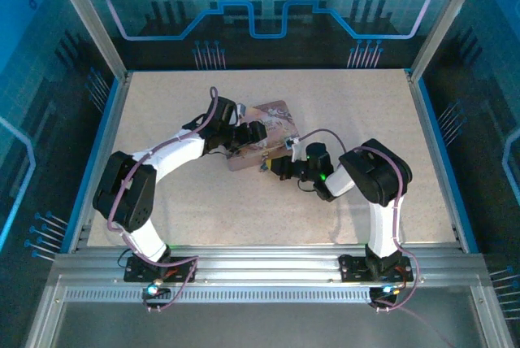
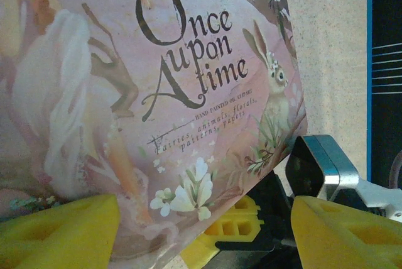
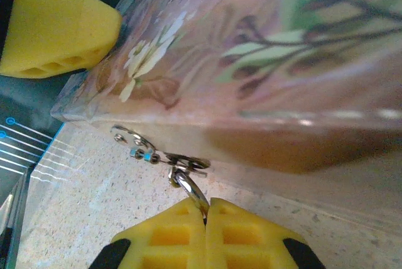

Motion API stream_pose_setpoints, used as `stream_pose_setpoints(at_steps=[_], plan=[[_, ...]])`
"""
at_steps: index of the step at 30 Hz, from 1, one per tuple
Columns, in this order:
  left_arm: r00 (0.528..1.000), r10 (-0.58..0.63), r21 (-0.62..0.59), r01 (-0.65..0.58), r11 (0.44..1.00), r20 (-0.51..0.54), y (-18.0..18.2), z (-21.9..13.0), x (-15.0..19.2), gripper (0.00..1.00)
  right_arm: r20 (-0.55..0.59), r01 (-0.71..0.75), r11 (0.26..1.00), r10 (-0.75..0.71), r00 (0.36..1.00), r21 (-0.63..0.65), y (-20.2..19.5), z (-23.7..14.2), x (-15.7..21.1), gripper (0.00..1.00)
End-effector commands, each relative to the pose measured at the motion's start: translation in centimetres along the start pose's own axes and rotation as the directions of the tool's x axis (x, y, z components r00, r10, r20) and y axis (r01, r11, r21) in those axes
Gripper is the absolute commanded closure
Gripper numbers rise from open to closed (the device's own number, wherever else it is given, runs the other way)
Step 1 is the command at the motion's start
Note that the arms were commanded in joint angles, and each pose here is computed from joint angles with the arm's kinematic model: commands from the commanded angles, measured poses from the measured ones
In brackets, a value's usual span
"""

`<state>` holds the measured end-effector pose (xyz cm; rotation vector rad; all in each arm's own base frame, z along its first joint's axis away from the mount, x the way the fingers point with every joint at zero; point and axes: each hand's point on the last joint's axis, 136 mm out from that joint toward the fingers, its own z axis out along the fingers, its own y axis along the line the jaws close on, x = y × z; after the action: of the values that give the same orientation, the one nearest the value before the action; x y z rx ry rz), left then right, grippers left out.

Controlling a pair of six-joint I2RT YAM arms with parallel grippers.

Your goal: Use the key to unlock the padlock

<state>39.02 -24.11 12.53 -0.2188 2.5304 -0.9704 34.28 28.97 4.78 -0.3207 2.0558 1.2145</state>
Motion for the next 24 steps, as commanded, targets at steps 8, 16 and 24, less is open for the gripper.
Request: stream_pose_setpoints(at_steps=[8, 16, 24], plan=[[0.996, -0.037, -0.085, 0.030, 0.996, -0.080, 2.4, 0.1, 3.7, 0.26, 0.092, -0.101, 0.995, 0.102, 0.990, -0.022, 0.6, -1.1, -2.4, 0.98], [0.996, -0.039, -0.089, 0.032, 0.996, -0.076, 2.7, -0.4, 4.4, 0.26, 0.116, -0.239, 0.971, 0.241, 0.964, -0.034, 0.6, -1.4, -2.8, 0.98], [0.996, -0.046, -0.090, 0.039, 0.995, -0.078, 3.0, -0.4, 4.9, 0.26, 0.115, -0.308, 0.951, 0.311, 0.944, -0.039, 0.7, -1.3, -3.3, 0.98]])
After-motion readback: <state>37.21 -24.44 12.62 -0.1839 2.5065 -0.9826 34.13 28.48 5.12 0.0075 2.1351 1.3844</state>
